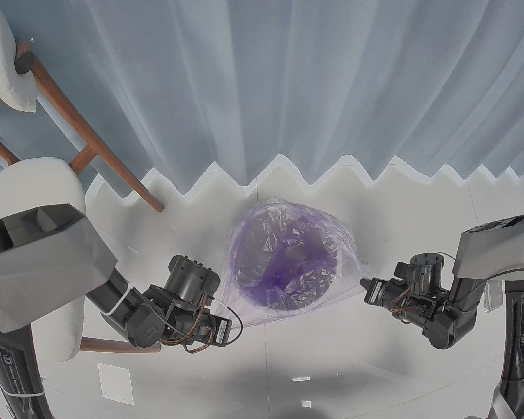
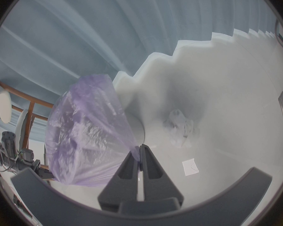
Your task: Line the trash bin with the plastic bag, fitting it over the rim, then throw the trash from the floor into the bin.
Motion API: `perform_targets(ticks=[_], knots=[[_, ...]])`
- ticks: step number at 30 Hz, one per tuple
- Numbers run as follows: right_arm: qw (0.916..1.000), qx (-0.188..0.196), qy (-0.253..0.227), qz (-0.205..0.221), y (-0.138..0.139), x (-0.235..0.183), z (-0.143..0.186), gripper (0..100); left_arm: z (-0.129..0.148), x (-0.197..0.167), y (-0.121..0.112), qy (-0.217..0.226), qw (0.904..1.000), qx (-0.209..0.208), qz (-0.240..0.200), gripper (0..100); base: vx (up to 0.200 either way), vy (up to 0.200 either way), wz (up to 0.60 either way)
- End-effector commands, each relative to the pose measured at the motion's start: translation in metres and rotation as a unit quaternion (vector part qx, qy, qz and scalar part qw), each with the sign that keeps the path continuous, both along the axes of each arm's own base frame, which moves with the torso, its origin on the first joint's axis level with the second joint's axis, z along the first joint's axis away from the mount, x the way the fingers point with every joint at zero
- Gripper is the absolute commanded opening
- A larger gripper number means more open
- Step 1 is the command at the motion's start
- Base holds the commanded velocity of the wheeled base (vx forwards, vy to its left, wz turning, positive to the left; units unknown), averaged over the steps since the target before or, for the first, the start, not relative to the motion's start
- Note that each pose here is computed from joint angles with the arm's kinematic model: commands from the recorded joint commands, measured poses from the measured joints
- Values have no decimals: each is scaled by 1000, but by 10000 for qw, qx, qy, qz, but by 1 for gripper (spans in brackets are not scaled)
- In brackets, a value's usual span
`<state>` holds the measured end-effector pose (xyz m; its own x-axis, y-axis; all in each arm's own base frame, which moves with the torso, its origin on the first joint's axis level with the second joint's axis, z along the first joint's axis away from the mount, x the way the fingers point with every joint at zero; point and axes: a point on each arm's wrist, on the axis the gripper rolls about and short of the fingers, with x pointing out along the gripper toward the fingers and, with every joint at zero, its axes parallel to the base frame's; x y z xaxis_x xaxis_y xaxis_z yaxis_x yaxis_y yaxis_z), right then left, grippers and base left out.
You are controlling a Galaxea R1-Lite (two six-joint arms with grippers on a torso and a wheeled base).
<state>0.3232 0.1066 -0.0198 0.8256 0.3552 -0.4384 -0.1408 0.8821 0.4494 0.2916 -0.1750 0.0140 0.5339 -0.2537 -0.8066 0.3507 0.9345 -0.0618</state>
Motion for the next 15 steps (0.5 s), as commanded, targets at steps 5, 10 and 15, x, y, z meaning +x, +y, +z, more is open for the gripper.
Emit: perform_targets(ticks=[5, 10, 15], knots=[[9980, 193, -545, -259, 1, 50, 11, 0, -13, 30, -6, -401, 9988, -82, 253, 0, 0, 0, 0], [9961, 311, -729, -391, -5, 60, 21, 0, -6, 38, 2, -507, 9976, -145, 448, 0, 0, 0, 0], [9966, 382, -587, -428, -9, 47, 24, 100, 1, 37, 8, -537, 9968, -224, 543, 0, 0, 0, 0]])
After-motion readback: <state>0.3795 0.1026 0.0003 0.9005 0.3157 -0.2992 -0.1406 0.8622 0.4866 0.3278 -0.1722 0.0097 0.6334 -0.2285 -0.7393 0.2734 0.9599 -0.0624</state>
